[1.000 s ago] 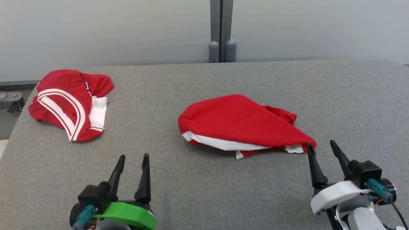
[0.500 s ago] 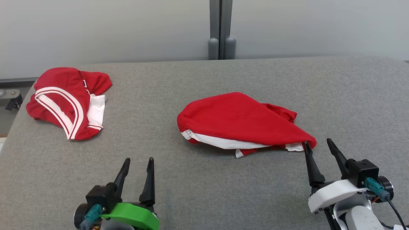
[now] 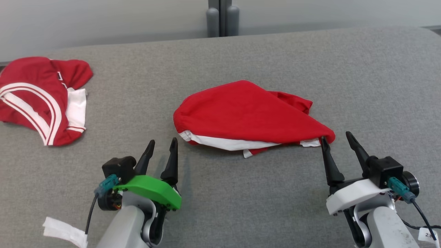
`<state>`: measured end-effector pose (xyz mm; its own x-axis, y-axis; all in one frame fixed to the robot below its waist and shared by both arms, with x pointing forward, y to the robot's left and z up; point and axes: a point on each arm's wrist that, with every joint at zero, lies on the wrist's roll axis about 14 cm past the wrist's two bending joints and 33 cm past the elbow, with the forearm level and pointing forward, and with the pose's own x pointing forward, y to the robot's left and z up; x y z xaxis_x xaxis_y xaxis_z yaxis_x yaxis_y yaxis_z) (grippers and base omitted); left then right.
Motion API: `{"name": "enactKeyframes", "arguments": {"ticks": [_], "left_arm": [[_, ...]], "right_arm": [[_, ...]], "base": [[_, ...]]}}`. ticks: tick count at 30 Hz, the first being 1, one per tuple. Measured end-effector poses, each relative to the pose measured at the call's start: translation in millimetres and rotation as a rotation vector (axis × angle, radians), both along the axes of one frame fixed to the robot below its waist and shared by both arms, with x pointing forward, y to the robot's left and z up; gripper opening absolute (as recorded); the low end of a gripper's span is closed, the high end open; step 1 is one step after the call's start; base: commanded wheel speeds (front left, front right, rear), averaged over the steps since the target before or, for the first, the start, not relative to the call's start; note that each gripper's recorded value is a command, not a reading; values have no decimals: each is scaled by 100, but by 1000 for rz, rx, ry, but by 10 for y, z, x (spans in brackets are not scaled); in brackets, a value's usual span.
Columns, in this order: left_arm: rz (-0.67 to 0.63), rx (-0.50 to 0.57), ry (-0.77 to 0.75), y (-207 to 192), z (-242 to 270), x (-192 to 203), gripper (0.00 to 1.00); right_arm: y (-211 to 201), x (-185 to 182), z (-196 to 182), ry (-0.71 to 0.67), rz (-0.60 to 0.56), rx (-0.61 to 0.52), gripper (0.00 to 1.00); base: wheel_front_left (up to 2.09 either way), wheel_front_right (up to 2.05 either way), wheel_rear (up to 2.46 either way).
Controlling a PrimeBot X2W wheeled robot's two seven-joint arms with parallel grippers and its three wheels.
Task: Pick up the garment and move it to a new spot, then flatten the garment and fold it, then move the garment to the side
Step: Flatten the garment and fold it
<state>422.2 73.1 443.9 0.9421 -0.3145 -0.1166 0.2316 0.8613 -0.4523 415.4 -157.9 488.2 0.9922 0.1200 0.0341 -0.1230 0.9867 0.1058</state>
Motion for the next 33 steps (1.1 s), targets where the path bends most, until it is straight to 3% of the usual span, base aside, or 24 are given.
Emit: {"name": "enactKeyframes", "arguments": {"ticks": [8,19,21,23,27,28,33], "left_arm": [[-55,-91,110,-281,-251,187,100],[-152,-191,145,-600,-278,224,100],[-161,-192,149,-594,-289,223,81],[-165,-190,143,-579,-275,244,45],[-153,-207,97,-546,-132,349,6],[-150,-209,87,-535,-105,364,0],[-153,-203,24,-518,62,408,0]], "right_arm": [[-172,24,-183,49,-46,-10,100],[-215,-50,-499,144,-57,-14,100],[-203,-55,-531,154,-54,-11,100],[-188,-59,-556,161,-50,-7,100],[-115,-74,-646,192,-36,28,100],[-98,-76,-673,201,-33,37,100],[30,35,-754,231,-4,85,100]], "base": [[0,0,0],[0,0,0],[0,0,0],[0,0,0],[0,0,0],[0,0,0],[0,0,0]]}}
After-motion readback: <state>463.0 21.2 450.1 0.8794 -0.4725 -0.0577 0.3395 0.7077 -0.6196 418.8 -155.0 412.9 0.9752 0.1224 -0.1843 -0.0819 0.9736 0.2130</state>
